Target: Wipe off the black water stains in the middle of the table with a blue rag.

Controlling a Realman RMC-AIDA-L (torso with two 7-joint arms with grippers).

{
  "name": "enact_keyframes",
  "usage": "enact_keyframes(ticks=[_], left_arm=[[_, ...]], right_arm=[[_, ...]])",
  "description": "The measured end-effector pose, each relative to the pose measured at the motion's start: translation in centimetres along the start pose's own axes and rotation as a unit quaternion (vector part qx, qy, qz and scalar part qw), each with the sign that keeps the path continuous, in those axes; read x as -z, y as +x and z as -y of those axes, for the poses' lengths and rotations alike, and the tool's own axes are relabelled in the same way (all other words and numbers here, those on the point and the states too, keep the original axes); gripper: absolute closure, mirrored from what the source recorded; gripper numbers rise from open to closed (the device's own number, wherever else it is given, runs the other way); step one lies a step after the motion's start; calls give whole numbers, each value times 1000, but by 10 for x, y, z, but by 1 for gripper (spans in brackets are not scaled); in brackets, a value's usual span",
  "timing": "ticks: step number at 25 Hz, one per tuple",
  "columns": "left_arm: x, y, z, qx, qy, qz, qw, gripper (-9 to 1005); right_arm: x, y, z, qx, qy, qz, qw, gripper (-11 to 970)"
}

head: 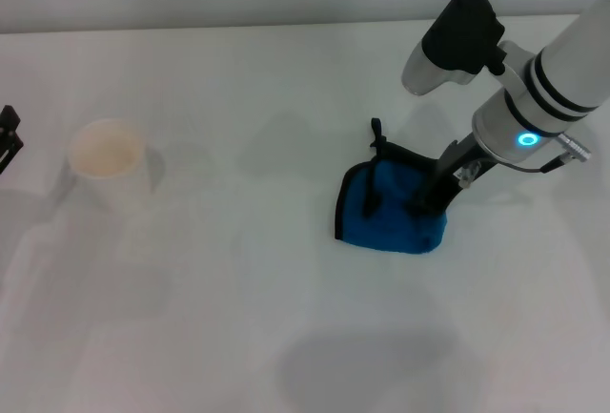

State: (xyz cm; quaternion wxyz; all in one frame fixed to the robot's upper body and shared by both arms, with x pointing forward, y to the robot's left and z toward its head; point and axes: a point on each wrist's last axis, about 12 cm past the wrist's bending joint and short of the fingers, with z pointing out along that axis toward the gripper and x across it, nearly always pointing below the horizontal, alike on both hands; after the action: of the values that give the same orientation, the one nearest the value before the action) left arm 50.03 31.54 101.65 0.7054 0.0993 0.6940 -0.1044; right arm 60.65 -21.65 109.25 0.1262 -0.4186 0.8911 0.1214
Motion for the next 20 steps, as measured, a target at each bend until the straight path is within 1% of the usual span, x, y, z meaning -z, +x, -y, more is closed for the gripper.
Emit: enact_keyframes(ticks=[10,15,18,20], left_arm=[[0,0,-1,0,-3,0,1000,121],[0,0,-1,0,-3,0,1000,121],[0,0,-1,0,-3,0,1000,121],[0,0,-1,0,-3,0,1000,121]], right_arm=[[1,-6,4,-1,23,26,999,854],[4,-9,4,2,28,35,999,714],[12,-8,6,-3,33,53,998,630],[19,-6,10,-16,38,84,996,522]])
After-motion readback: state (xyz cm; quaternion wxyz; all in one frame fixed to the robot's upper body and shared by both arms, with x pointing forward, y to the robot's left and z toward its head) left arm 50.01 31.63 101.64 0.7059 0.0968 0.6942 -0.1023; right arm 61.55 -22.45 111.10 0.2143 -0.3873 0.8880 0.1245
